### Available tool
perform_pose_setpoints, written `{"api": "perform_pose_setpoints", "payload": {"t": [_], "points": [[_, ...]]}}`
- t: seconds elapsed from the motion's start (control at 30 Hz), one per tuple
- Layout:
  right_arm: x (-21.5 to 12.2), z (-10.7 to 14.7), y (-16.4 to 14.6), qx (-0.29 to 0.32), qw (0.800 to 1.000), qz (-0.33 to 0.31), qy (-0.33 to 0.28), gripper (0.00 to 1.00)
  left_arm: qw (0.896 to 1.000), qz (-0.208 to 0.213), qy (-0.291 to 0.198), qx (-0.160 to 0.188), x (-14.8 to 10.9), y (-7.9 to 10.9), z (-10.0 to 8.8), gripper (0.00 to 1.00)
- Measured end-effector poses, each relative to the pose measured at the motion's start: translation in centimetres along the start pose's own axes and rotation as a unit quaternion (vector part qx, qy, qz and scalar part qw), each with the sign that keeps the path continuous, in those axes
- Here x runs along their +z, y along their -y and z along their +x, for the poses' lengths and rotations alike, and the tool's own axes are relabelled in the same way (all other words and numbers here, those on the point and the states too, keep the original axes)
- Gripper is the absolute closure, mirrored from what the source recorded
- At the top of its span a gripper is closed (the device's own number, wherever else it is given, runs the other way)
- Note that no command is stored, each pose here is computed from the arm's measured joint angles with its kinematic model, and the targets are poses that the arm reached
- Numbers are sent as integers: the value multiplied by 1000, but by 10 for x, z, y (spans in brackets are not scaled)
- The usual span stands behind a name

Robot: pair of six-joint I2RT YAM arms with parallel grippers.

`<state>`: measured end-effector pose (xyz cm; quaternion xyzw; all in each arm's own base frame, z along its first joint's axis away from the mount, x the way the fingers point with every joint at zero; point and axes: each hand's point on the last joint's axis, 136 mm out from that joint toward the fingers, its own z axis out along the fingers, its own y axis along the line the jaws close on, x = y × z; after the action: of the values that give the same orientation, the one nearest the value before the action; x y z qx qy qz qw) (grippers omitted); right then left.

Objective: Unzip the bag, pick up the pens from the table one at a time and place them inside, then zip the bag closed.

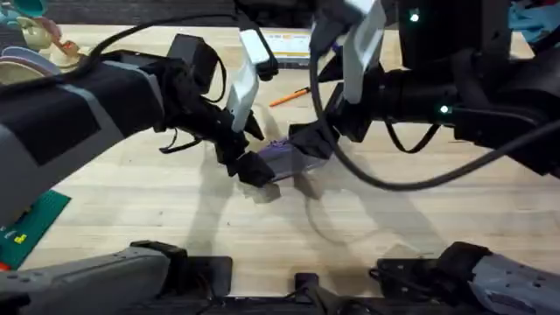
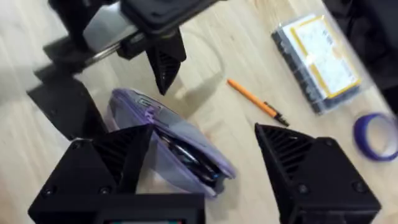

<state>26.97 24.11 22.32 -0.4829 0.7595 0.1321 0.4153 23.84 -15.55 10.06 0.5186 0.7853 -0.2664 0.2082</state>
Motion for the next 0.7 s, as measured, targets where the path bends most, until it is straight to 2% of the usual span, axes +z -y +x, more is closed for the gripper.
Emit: {"api": "perform_pose_setpoints", "payload": {"t": [0.13,0.27,0.5,0.67,0.7], "points": [[0,0,0,-72,997,0,0,3,1000,2,-2,-2,0,1,1,8],[0,0,0,-116,993,0,0,3,1000,0,0,0,-3,0,-3,8],[0,0,0,-140,990,0,0,3,998,-43,33,36,-30,-7,-31,8],[0,0,0,-143,990,0,0,3,994,-84,57,45,-55,-11,-38,8],[0,0,0,-143,990,0,0,3,991,-104,66,45,-68,-10,-39,8]]}}
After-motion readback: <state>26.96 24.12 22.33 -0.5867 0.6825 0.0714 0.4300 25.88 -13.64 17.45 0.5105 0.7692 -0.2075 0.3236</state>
